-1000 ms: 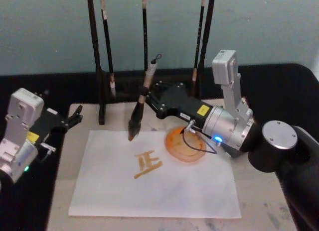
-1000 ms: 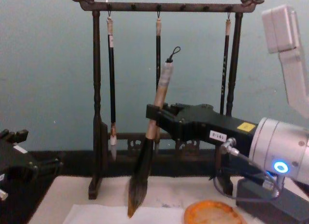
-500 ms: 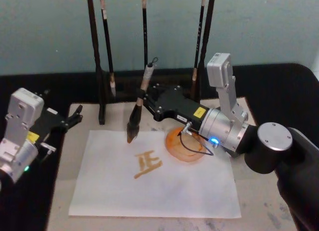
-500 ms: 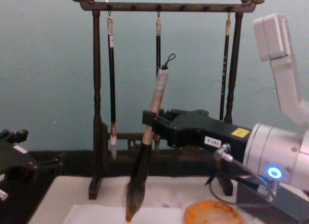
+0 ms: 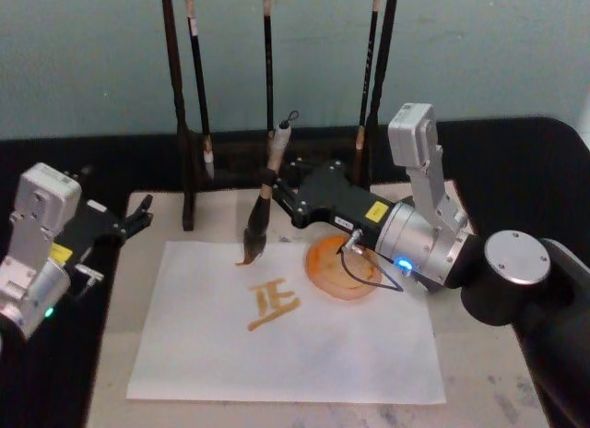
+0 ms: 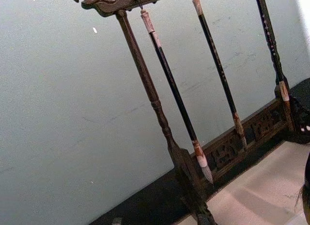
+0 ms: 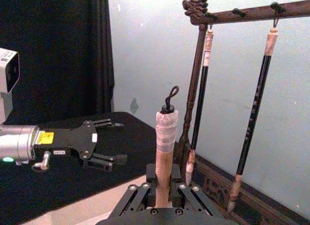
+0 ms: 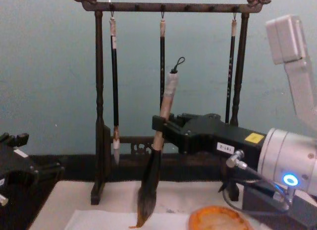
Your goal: Pick up the brush from the inkstone, write on the paper, then place the brush back to its original position.
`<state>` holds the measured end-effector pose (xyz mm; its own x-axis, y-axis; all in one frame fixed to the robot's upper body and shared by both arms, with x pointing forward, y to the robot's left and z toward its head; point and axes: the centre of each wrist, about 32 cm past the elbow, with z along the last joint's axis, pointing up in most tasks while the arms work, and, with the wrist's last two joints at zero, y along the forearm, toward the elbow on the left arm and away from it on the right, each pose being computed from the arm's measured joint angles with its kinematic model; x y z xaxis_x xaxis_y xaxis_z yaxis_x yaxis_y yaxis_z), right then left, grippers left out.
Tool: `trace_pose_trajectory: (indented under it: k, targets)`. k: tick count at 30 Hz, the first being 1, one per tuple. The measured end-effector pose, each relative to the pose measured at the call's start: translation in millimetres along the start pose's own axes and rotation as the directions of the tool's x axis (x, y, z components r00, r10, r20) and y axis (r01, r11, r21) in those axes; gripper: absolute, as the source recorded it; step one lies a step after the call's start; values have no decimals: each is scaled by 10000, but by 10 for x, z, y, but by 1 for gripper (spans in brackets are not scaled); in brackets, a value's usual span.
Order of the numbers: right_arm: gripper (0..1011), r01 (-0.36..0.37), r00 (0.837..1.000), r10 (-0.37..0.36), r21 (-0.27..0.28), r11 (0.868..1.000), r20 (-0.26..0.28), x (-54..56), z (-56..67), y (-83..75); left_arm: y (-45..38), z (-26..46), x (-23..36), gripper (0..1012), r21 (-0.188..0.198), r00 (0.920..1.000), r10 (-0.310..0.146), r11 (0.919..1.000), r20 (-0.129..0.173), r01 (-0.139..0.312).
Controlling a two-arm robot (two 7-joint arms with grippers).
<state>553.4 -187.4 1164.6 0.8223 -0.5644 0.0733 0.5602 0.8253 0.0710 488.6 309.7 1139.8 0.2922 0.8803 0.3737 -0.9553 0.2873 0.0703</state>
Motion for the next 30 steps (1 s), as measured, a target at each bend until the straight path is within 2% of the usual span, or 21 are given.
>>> trace_pose_trajectory:
  k: [20,27,30]
  targets:
    - [174,314,9991,-311,-82,9995,289,17,46,-133,0,0,0,1010,0,10000,-1,10000,0,1]
    - [174,334,9987,-341,197,9992,372,4,118,-160,0,0,0,1010,1,10000,-1,10000,0,1]
    - [174,391,9979,-421,604,9974,487,-6,217,-212,0,0,0,1010,0,10000,-1,10000,0,1]
